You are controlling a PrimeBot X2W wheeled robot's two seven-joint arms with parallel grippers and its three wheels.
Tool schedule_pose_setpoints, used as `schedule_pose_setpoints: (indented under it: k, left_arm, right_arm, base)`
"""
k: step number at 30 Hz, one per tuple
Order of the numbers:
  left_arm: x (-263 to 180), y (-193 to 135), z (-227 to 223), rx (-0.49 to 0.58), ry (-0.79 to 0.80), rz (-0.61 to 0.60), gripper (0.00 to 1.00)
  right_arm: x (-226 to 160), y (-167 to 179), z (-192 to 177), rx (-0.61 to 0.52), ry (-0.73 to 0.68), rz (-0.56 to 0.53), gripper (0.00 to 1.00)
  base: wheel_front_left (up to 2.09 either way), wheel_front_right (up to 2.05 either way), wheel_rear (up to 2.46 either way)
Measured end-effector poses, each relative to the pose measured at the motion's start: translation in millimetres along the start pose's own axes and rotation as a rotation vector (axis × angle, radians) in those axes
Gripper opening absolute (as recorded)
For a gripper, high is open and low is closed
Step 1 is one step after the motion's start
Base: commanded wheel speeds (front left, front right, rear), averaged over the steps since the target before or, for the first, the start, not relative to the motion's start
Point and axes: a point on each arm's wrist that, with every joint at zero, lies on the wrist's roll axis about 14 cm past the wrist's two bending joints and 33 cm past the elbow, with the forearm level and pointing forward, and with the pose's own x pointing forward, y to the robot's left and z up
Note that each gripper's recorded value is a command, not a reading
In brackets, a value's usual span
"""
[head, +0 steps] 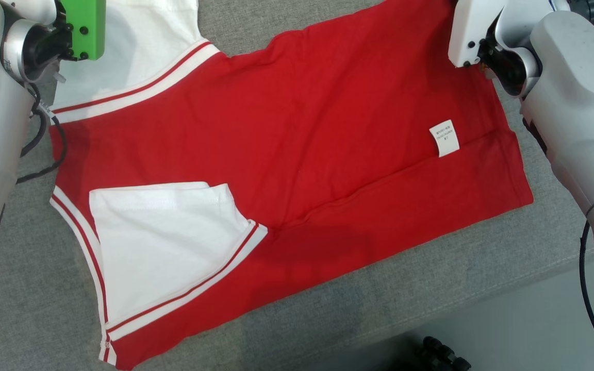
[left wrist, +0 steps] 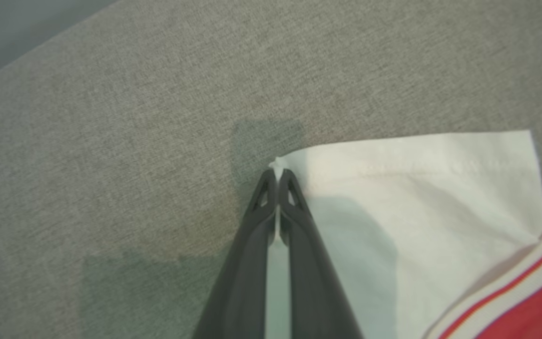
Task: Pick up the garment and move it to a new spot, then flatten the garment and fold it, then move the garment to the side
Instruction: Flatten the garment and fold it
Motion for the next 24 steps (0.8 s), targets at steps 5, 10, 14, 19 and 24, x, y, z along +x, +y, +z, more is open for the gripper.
schedule_pose_setpoints:
  k: [5, 10, 14, 19, 24]
  left_arm:
    - [0, -1, 1, 0.013, -0.009, -0.003, 0.0]
    - [-6, 2, 17, 0.03, -0.094, -0.001, 0.0]
    - [-16, 11, 35, 0.03, -0.181, 0.015, 0.0]
    - [-29, 13, 55, 0.015, -0.291, 0.013, 0.0]
    - [-44, 8, 65, 0.006, -0.367, -0.019, 0.0]
  right_arm:
    - [2, -2, 3, -0.018, 0.0, -0.01, 0.0]
    - [3, -6, 20, 0.015, -0.073, -0.016, 0.0]
    - [3, -15, 28, 0.09, -0.116, -0.026, 0.0]
    - [3, -18, 43, 0.16, -0.18, -0.011, 0.0]
    - [-1, -19, 42, 0.194, -0.208, 0.014, 0.0]
  base:
    - [0.0, 0.0, 0.0]
    - [0.0, 0.0, 0.0]
    - [0.0, 0.0, 0.0]
    - [0.0, 0.0, 0.0]
    - [0.0, 0.0, 0.0]
